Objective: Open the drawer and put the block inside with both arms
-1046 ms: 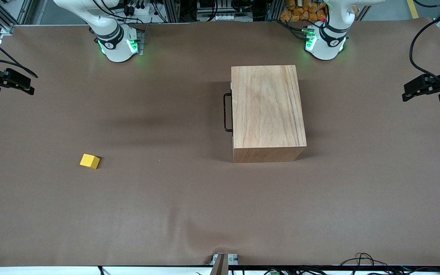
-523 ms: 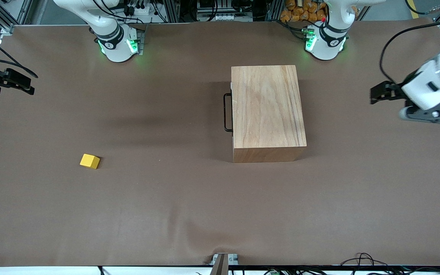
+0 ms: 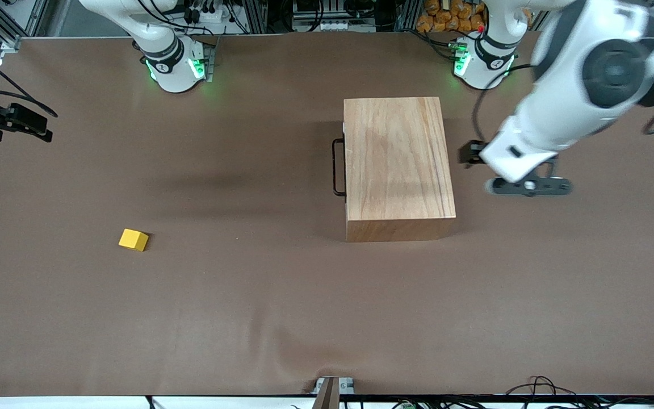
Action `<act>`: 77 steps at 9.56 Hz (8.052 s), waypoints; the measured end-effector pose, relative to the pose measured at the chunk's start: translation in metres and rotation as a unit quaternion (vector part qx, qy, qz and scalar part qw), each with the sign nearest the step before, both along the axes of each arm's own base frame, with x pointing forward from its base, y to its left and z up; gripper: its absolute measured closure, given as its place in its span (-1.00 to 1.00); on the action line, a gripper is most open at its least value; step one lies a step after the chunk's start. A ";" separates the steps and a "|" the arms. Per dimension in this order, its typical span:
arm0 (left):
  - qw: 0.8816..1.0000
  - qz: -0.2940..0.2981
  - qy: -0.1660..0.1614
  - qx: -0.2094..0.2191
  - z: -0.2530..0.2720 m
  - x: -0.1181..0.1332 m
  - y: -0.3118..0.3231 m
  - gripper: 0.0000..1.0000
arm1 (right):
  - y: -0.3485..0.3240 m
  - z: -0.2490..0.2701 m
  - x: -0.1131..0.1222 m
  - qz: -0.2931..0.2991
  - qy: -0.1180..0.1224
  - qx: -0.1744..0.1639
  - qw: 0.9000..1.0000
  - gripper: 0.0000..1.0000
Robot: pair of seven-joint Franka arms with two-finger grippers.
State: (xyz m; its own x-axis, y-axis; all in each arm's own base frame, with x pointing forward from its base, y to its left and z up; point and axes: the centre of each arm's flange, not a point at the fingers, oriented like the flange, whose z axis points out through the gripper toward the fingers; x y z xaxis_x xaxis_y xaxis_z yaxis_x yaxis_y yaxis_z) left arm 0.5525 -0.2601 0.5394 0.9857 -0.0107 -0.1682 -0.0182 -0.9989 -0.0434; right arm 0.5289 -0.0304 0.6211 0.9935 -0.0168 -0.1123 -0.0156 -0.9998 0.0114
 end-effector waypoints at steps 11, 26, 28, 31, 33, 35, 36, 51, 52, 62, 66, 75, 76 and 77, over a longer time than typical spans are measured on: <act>0.996 0.083 -0.030 0.005 -0.125 -0.071 -0.250 -1.00 | 0.003 -0.007 0.004 0.003 0.006 -0.001 1.000 -1.00; 0.995 0.002 -0.068 0.072 -0.222 -0.141 -0.332 -1.00 | 0.011 -0.019 0.011 0.011 0.016 -0.003 1.000 -1.00; 0.995 0.000 -0.070 0.075 -0.222 -0.140 -0.331 -1.00 | 0.013 -0.028 0.016 0.013 0.025 -0.004 1.000 -1.00; 0.995 -0.004 -0.068 0.077 -0.225 -0.139 -0.330 -1.00 | 0.024 -0.035 0.019 0.022 0.031 -0.004 0.999 -1.00; 0.995 -0.005 -0.066 0.081 -0.231 -0.140 -0.330 -1.00 | 0.028 -0.037 0.020 0.026 0.032 -0.005 0.999 -1.00; 0.994 -0.007 -0.064 0.083 -0.239 -0.140 -0.330 -1.00 | 0.029 -0.037 0.020 0.027 0.032 -0.005 0.999 -1.00; 0.995 -0.007 -0.065 0.081 -0.238 -0.140 -0.331 -1.00 | 0.031 -0.038 0.022 0.028 0.032 -0.005 0.999 -1.00; 0.993 -0.015 -0.106 -0.040 -0.214 -0.152 -0.374 -1.00 | 0.029 -0.073 0.041 0.027 0.036 -0.007 0.999 -1.00; 0.993 -0.017 -0.106 -0.042 -0.214 -0.155 -0.376 -1.00 | 0.029 -0.078 0.043 0.027 0.040 -0.007 0.999 -1.00; 0.996 -0.047 -0.077 0.020 -0.240 -0.160 -0.363 -1.00 | 0.012 -0.156 0.067 0.006 0.010 0.002 1.000 -1.00; 0.996 -0.038 -0.081 -0.011 -0.236 -0.157 -0.369 -1.00 | 0.001 -0.250 0.091 -0.032 0.039 0.043 0.998 -1.00; 0.984 -0.054 -0.123 -0.118 -0.226 -0.185 -0.411 -1.00 | -0.047 -0.411 0.101 -0.084 0.070 0.038 0.993 -1.00; 0.983 -0.057 -0.124 -0.126 -0.226 -0.190 -0.415 -1.00 | -0.048 -0.421 0.101 -0.087 0.069 0.039 0.993 -1.00; 0.981 -0.055 -0.124 -0.139 -0.222 -0.192 -0.419 -1.00 | -0.048 -0.429 0.101 -0.088 0.069 0.039 0.993 -0.95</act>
